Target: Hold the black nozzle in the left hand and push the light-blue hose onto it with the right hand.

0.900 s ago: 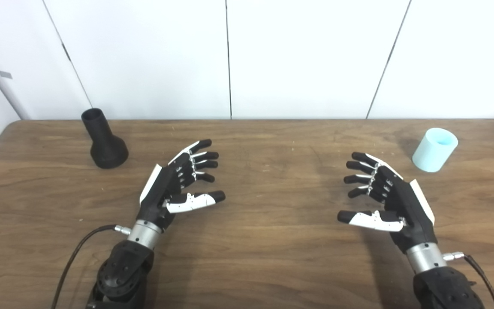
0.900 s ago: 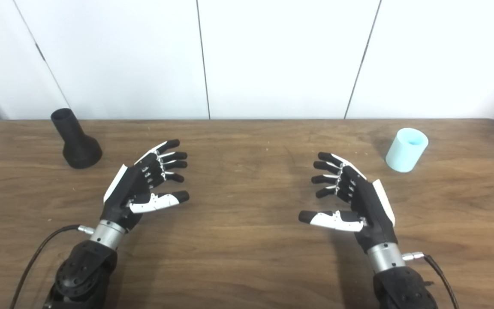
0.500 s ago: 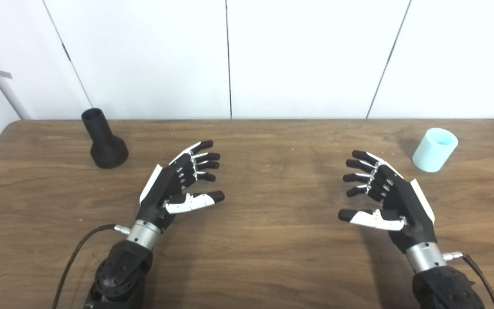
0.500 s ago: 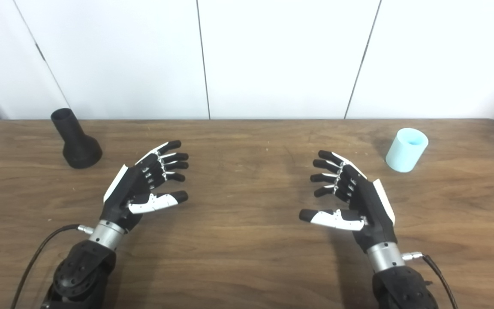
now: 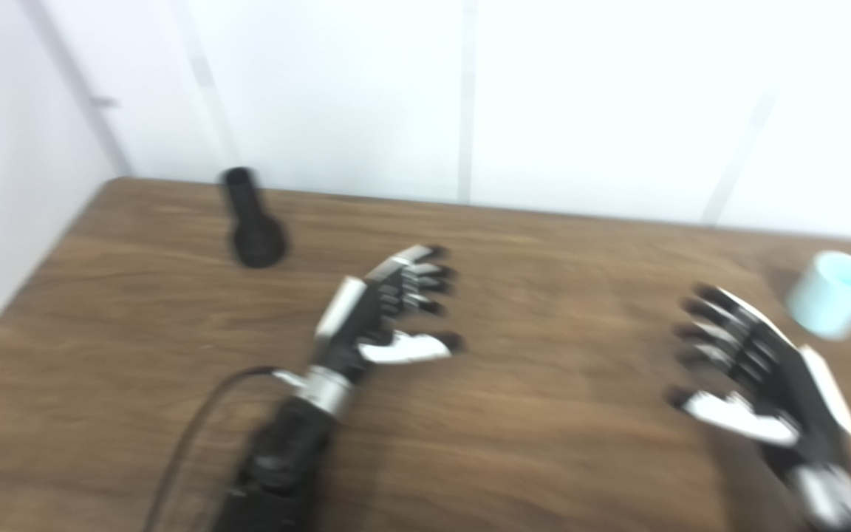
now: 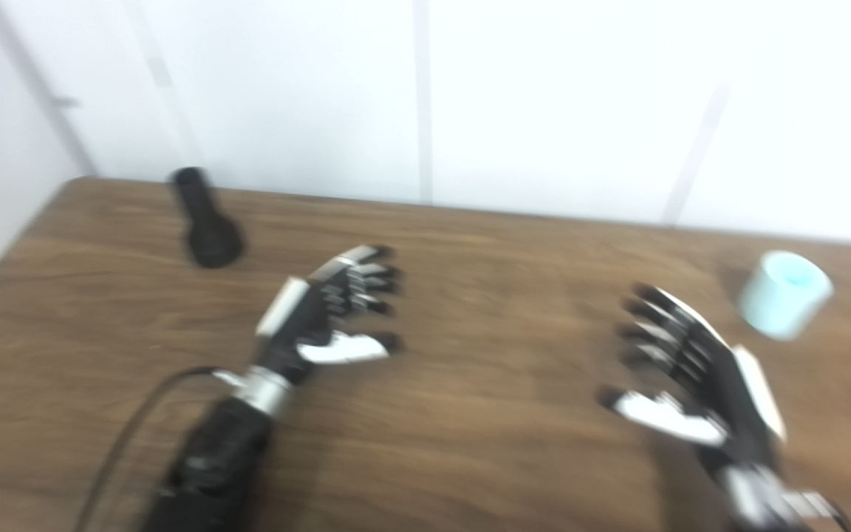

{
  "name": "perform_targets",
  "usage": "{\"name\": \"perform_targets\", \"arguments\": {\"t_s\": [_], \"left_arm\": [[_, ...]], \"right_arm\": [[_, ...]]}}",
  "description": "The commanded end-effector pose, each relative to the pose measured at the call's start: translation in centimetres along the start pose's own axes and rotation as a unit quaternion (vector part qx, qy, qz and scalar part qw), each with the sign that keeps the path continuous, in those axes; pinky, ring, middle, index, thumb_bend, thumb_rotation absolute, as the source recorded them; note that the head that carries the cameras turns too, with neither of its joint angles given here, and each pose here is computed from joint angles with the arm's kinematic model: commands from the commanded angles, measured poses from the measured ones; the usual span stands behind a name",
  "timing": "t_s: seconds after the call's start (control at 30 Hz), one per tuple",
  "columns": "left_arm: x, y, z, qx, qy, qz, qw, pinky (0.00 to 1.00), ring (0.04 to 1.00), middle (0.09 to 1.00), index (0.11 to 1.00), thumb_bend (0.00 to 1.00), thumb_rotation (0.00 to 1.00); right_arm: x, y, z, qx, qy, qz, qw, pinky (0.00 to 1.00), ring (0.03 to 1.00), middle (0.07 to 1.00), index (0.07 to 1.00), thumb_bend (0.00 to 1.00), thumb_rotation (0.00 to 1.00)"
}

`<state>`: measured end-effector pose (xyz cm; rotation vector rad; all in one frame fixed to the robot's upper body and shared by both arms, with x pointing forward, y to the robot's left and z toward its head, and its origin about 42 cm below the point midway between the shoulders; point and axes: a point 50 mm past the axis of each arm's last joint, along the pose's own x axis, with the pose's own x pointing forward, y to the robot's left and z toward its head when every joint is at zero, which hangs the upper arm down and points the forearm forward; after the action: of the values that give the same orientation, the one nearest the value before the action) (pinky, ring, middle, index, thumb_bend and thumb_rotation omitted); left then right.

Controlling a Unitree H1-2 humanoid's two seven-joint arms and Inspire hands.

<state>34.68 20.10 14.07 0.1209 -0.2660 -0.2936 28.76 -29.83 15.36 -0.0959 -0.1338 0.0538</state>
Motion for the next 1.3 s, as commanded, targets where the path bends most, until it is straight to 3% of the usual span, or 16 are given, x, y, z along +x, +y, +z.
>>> {"name": "perform_targets", "arguments": {"t_s": [0.0, 0.3, 0.57, 0.83, 0.97, 1.27], "left_arm": [[1.3, 0.0, 1.1, 0.005, -0.033, 0.004, 0.999, 0.62, 0.745, 0.762, 0.780, 0.73, 0.18], [1.0, 1.8, 1.9, 0.044, -0.040, 0.023, 0.998, 0.65, 0.764, 0.763, 0.778, 0.73, 0.18], [1.2, 5.2, 5.6, 0.121, -0.047, 0.026, 0.991, 0.65, 0.748, 0.758, 0.777, 0.76, 0.22], [1.4, 10.0, 9.9, 0.210, -0.051, 0.049, 0.975, 0.63, 0.757, 0.760, 0.774, 0.76, 0.22], [1.7, 13.6, 13.1, 0.279, -0.054, 0.090, 0.954, 0.69, 0.810, 0.796, 0.773, 0.76, 0.21], [2.4, 16.8, 17.0, 0.342, -0.063, 0.150, 0.926, 0.69, 0.812, 0.797, 0.777, 0.75, 0.20]], "right_arm": [[0.6, -0.4, 1.2, 0.011, -0.052, 0.009, 0.999, 0.57, 0.711, 0.799, 0.829, 0.78, 0.12], [0.6, -1.0, 0.7, 0.012, -0.066, 0.014, 0.998, 0.56, 0.721, 0.815, 0.849, 0.77, 0.12], [0.7, -1.0, 0.6, 0.008, -0.066, 0.014, 0.998, 0.56, 0.721, 0.815, 0.850, 0.76, 0.12], [0.7, -1.2, 0.9, 0.004, -0.066, 0.011, 0.998, 0.57, 0.719, 0.815, 0.851, 0.76, 0.12], [0.8, -1.0, 0.8, 0.006, -0.065, 0.010, 0.998, 0.56, 0.720, 0.816, 0.852, 0.76, 0.11], [1.1, -1.2, 1.0, 0.006, -0.067, 0.008, 0.998, 0.56, 0.718, 0.815, 0.845, 0.77, 0.11]]}}
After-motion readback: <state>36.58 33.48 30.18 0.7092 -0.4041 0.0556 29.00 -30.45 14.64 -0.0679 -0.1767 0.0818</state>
